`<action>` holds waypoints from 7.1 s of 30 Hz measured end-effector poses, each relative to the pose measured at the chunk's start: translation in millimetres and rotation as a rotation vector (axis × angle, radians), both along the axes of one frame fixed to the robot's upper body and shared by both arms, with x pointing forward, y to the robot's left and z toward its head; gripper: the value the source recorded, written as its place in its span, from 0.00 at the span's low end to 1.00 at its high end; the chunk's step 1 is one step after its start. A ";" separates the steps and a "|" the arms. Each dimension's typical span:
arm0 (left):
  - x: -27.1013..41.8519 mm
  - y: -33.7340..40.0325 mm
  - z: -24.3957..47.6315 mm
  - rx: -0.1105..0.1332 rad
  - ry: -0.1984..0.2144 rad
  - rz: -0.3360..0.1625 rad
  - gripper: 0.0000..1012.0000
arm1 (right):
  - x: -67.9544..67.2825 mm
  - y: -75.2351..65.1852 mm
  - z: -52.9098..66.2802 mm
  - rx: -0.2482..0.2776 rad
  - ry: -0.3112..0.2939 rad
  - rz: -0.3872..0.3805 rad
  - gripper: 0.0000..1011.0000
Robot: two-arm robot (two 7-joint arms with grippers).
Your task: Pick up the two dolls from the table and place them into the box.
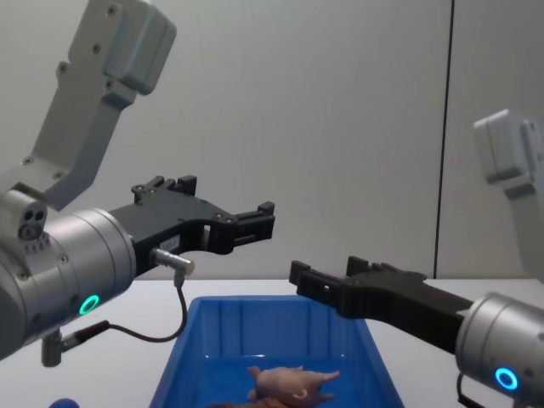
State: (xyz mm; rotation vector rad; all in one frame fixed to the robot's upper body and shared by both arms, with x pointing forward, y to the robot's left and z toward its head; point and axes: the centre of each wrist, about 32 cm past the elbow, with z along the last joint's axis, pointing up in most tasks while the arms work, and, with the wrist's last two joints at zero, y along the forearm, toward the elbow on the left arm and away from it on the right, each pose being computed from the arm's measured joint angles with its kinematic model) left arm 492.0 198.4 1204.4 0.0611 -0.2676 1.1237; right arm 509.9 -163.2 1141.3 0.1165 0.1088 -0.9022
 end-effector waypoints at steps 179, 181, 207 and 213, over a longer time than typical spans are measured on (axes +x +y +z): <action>-35.0 101.9 -49.4 -0.054 0.449 0.121 0.23 | -51.5 -34.5 9.2 -0.060 -0.020 -0.391 0.99; -35.2 101.5 -48.6 -0.056 0.434 0.120 0.23 | -51.5 -34.5 9.2 -0.060 -0.020 -0.391 0.99; -1.8 77.0 -16.2 -0.058 0.170 -0.127 0.17 | -51.5 -34.6 9.2 -0.060 -0.021 -0.391 0.99; 16.0 67.5 -10.4 -0.045 0.142 -0.218 0.17 | -51.5 -34.6 9.2 -0.060 -0.020 -0.391 0.99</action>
